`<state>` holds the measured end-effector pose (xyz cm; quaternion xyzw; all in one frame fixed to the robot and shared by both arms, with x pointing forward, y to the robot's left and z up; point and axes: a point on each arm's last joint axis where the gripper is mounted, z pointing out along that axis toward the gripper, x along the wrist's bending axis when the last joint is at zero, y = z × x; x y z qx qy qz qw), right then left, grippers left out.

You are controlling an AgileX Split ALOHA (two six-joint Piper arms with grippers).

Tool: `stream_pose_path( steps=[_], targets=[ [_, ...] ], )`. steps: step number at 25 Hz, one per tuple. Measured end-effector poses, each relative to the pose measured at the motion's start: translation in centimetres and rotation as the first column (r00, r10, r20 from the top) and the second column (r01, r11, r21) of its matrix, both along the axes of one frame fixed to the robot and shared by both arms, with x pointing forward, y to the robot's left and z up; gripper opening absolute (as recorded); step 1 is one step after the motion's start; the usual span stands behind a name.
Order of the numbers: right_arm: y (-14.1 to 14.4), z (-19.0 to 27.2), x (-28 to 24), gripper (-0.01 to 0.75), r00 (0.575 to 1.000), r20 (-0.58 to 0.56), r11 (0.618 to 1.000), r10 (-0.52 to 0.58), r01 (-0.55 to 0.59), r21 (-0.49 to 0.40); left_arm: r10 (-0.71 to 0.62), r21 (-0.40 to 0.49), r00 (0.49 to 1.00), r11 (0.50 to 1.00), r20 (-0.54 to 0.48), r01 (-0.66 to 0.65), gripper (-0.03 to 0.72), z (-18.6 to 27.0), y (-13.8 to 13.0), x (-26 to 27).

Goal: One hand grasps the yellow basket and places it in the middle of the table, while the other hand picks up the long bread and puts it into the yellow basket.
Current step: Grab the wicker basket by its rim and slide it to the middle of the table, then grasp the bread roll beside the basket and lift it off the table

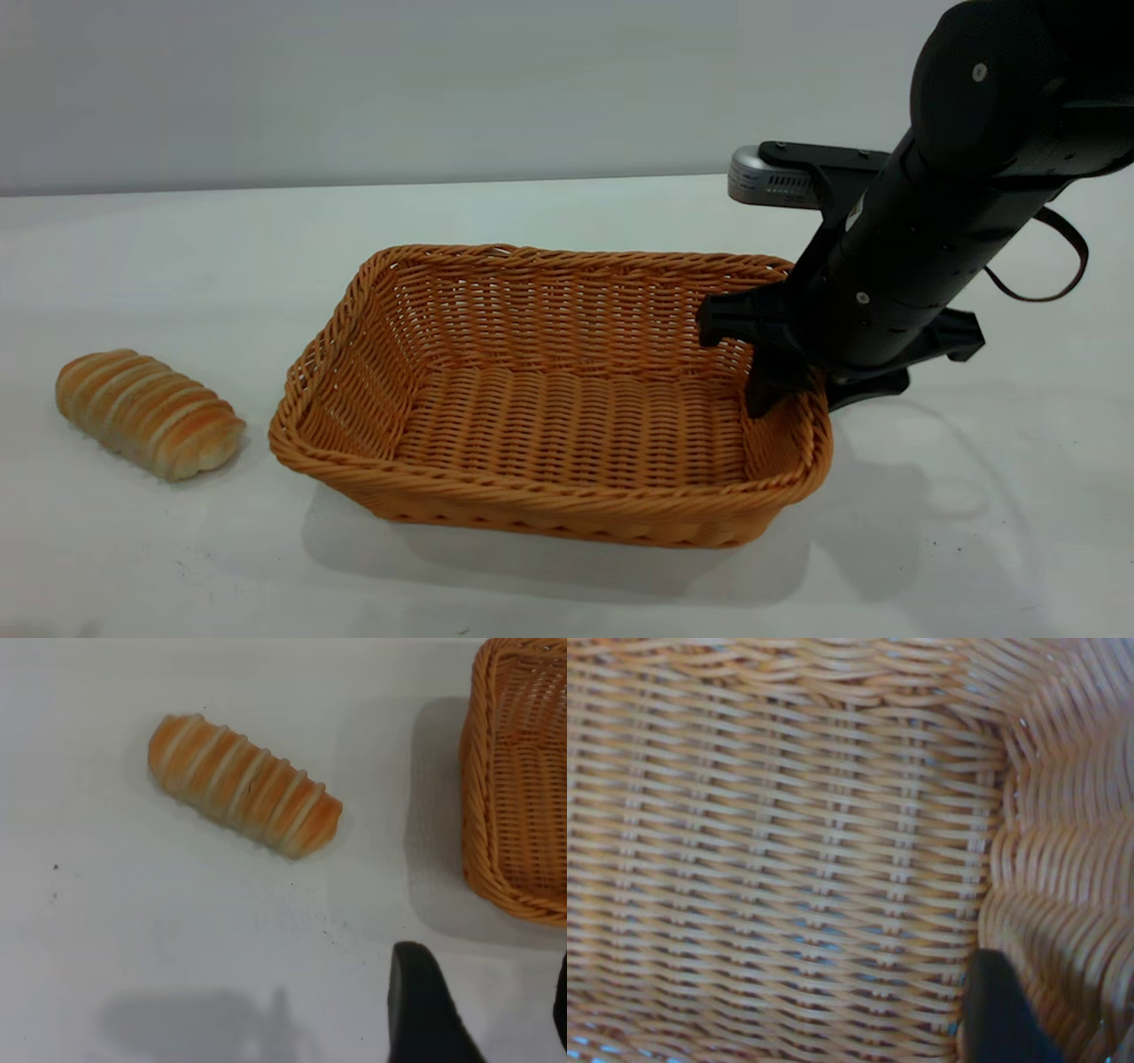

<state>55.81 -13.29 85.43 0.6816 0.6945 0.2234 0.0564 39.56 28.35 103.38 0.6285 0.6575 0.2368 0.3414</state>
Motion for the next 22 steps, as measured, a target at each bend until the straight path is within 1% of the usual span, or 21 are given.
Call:
stream_pose_path(
  steps=[1, 4, 6, 7, 10, 13, 15, 19, 22],
  targets=[
    [0.0, 0.0, 0.0, 0.44, 1.0, 0.007, 1.0, 0.019, -0.019, -0.008, 0.0, 0.0, 1.0, 1.0, -0.001, 0.0, 0.424, 0.0, 0.0, 0.1],
    [0.0, 0.7, 0.0, 0.619, 0.995, 0.033, 0.995, 0.096, -0.094, -0.037, 0.003, 0.001, 1.0, 1.0, -0.007, -0.003, 0.424, -0.3, 0.0, 0.6],
    [-0.1, 1.4, -0.2, 0.691, 0.983, 0.042, 0.981, 0.181, -0.178, -0.079, 0.01, -0.009, 0.999, 1.0, -0.032, -0.01, 0.424, -0.9, -0.1, 1.2],
    [-0.1, 2.0, -0.3, 0.711, 0.972, 0.05, 0.969, 0.229, -0.223, -0.103, 0.015, -0.018, 0.999, 1.0, -0.05, -0.016, 0.424, -1.3, -0.2, 1.6],
    [-0.4, 3.8, -0.6, 0.719, 0.94, 0.058, 0.931, 0.337, -0.323, -0.167, 0.041, -0.058, 0.994, 0.997, -0.1, -0.047, 0.424, -2.7, -0.4, 3.0],
    [-0.7, 5.9, -1.1, 0.69, 0.923, 0.062, 0.911, 0.381, -0.363, -0.197, 0.08, -0.089, 0.99, 0.992, -0.114, -0.09, 0.424, -4.1, -0.5, 4.7],
    [-0.9, 7.5, -1.5, 0.654, 0.918, 0.077, 0.908, 0.388, -0.367, -0.201, 0.106, -0.102, 0.988, 0.988, -0.112, -0.118, 0.424, -4.8, -0.5, 5.9],
    [-1.3, 10.7, -2.3, 0.579, 0.912, 0.129, 0.912, 0.389, -0.361, -0.197, 0.142, -0.125, 0.975, 0.979, -0.17, -0.164, 0.424, -6.3, -0.7, 8.8],
    [-1.6, 13.2, -2.9, 0.556, 0.902, 0.191, 0.916, 0.387, -0.352, -0.191, 0.175, -0.161, 0.962, 0.964, -0.208, -0.21, 0.424, -7.2, -1.0, 11.3]
  ],
)
